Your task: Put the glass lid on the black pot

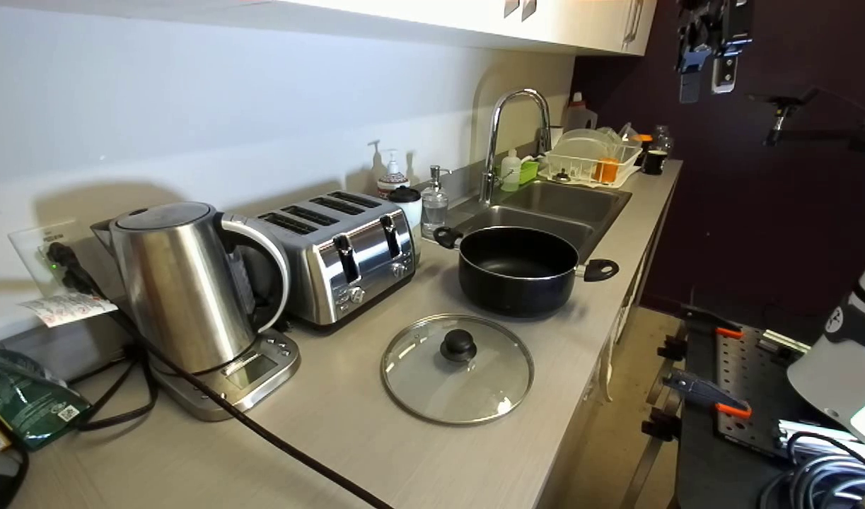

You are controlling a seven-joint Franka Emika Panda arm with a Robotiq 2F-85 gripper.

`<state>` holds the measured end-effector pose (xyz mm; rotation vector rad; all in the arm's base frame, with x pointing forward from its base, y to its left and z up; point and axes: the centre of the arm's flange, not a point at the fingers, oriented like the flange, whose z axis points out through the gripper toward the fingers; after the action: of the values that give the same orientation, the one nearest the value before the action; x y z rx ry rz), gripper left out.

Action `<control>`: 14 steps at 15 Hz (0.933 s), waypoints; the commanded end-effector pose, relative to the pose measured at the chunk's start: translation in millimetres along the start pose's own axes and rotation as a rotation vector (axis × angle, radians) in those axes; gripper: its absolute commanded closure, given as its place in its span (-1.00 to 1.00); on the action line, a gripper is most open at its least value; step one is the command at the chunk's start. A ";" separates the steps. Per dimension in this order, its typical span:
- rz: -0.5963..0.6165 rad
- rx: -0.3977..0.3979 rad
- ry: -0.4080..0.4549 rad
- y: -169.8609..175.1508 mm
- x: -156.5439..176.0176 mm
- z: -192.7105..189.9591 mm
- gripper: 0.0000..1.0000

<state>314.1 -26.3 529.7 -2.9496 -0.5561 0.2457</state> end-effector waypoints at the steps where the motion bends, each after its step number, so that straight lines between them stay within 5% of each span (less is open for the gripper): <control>1: -0.068 -0.078 -0.064 -13.8 42.8 10.2 -1.00; 7: -0.163 -0.212 -0.107 -40.2 95.6 48.8 -1.00; 14: -0.260 -0.302 -0.016 -54.8 149.0 84.8 -1.00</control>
<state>401.5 78.6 445.2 -3.0886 -1.0239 0.2177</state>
